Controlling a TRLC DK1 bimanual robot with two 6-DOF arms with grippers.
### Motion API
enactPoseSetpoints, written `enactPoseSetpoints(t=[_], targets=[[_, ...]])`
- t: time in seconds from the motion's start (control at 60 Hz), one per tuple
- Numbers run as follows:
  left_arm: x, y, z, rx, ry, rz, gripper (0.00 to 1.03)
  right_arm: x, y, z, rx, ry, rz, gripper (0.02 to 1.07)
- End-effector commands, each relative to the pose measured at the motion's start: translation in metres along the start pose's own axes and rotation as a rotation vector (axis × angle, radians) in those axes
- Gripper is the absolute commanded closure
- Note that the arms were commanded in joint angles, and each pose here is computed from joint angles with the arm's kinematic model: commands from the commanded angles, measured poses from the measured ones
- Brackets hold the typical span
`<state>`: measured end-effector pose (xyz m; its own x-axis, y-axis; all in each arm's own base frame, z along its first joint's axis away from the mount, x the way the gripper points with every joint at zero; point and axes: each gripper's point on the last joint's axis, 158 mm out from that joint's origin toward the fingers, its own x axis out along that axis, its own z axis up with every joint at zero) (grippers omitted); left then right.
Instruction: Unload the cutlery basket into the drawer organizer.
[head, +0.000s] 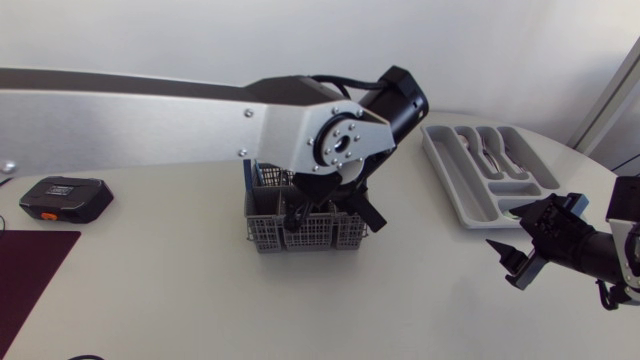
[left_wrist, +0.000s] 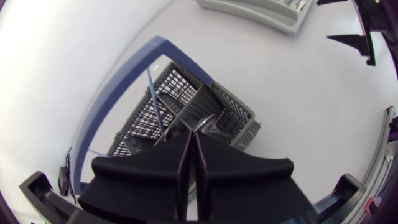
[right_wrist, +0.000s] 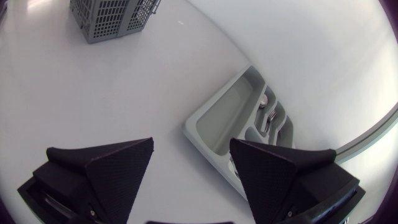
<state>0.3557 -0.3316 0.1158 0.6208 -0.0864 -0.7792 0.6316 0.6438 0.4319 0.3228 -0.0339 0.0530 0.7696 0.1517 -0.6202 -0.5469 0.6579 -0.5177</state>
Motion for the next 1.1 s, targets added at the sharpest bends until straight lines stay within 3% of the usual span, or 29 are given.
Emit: enactPoseSetpoints(t=[0.0, 0.333, 0.55, 0.817, 1.083], targets=[[-0.025, 0.011, 0.007, 0.009, -0.059, 0.015, 1.00, -0.002, 0.011, -0.001, -0.005, -0.007, 0.013, 0.18], [-0.093, 0.041, 0.034, -0.036, -0.241, 0.031, 1.00, -0.025, 0.017, 0.035, 0.004, -0.080, 0.030, 0.18], [-0.120, 0.047, 0.045, -0.106, -0.325, -0.083, 1.00, -0.053, 0.025, 0.082, 0.051, -0.175, 0.054, 0.18], [-0.096, 0.024, 0.050, -0.174, -0.286, -0.192, 1.00, -0.068, 0.046, 0.133, 0.112, -0.269, 0.098, 0.19], [-0.064, 0.017, 0.057, -0.271, -0.229, -0.202, 1.00, -0.063, 0.058, 0.168, 0.158, -0.308, 0.111, 0.19]])
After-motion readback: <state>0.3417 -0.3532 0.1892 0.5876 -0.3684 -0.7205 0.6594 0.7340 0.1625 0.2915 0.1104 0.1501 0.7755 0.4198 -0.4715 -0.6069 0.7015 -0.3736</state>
